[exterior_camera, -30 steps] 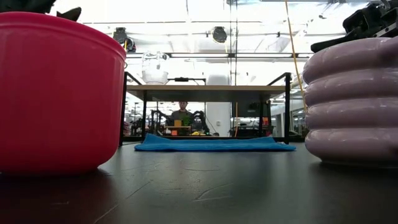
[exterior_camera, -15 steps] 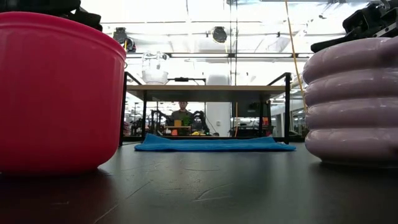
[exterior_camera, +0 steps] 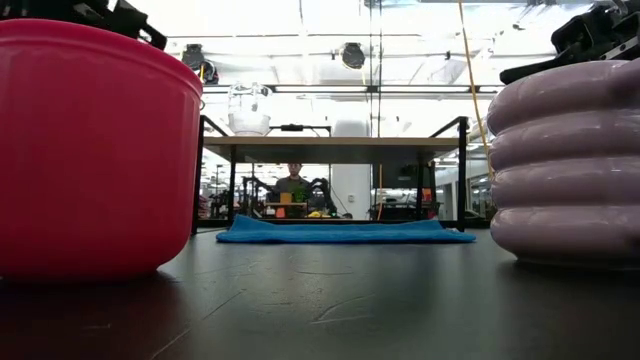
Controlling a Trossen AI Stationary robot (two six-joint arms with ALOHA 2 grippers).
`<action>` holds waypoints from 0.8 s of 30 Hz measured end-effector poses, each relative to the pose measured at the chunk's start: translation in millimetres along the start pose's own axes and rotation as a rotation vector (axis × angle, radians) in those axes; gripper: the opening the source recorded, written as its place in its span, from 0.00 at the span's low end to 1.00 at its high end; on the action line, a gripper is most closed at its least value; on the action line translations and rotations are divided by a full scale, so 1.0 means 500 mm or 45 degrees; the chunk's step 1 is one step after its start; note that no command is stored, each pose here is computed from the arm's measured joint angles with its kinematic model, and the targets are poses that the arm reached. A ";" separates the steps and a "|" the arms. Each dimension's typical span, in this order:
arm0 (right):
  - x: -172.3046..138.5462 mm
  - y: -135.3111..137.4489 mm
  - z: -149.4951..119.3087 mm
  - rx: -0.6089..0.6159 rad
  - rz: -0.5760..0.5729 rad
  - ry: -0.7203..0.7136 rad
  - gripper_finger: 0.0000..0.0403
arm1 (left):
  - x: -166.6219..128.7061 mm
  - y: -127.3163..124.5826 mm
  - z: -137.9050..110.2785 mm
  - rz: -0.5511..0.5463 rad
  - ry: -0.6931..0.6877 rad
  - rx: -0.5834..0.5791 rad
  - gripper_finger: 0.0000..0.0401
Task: Stack small to large cups/mugs on shelf
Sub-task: Put the red mug on the shelf
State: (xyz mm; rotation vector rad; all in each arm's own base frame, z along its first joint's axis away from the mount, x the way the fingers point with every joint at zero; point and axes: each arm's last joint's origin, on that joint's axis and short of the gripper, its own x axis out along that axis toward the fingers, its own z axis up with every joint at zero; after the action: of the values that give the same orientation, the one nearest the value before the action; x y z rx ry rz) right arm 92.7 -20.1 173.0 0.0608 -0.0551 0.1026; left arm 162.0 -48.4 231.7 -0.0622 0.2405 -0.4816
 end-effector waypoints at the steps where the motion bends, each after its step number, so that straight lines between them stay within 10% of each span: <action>1: 0.000 0.000 0.000 0.000 0.000 0.000 0.00 | 0.001 -0.002 0.005 0.004 -0.035 0.006 0.43; 12: 0.000 0.000 0.000 0.000 0.000 0.001 0.00 | 0.004 -0.035 0.025 -0.062 -0.170 0.215 0.43; 24: 0.000 0.000 0.000 0.001 0.001 0.001 0.00 | 0.031 -0.022 -0.002 0.095 -0.030 -0.077 0.43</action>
State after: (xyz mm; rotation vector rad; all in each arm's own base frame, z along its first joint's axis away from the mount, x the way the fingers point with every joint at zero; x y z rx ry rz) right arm 92.8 -20.1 173.0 0.0614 -0.0545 0.1031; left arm 170.0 -65.1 228.5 -0.1172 0.2332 -0.3990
